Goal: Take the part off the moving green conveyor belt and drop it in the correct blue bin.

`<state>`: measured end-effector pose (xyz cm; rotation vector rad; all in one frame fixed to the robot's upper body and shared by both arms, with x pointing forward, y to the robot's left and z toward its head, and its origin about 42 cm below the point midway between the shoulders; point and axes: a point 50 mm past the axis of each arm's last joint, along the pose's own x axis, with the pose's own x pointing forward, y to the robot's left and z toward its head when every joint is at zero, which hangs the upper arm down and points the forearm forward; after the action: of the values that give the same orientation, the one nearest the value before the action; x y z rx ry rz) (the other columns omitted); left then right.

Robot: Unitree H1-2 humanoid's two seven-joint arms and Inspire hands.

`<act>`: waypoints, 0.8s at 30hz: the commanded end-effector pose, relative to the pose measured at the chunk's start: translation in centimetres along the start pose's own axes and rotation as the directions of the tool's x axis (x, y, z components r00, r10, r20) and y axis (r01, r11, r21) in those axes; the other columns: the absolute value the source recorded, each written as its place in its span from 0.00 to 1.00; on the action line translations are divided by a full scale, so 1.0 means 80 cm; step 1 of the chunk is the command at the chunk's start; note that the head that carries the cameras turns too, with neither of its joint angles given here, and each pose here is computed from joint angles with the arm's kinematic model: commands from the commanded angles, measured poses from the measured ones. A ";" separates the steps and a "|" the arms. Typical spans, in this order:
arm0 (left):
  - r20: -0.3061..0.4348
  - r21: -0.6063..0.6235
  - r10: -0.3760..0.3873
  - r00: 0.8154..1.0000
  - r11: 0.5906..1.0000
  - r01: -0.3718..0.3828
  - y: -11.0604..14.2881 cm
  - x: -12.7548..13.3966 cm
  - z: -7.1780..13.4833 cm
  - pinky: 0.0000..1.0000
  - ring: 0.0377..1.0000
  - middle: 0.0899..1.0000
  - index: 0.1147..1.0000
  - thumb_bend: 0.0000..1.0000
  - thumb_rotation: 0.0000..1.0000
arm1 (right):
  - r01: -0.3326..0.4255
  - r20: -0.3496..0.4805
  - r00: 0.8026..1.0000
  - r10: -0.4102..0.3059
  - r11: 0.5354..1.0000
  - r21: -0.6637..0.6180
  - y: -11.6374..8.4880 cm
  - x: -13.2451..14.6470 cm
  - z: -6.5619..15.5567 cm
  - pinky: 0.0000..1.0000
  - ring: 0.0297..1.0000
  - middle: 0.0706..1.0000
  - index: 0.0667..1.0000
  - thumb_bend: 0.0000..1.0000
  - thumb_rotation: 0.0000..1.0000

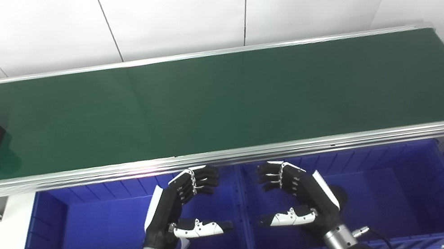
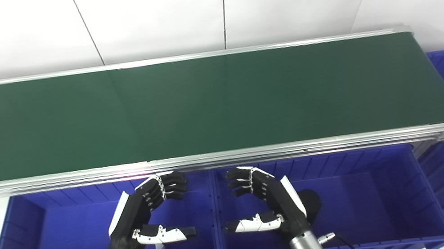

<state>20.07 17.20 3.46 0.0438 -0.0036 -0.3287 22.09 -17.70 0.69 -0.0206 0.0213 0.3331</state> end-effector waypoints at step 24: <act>0.069 0.021 -0.024 0.997 1.000 0.023 0.003 0.011 0.009 0.69 0.71 0.72 0.67 0.91 0.05 | -0.008 0.074 0.997 0.006 1.000 0.025 0.000 0.003 0.011 0.65 0.70 0.71 0.69 0.94 0.21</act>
<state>20.13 17.40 3.06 0.0600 -0.0058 -0.3438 21.95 -17.83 0.62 -0.0005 0.0246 0.3397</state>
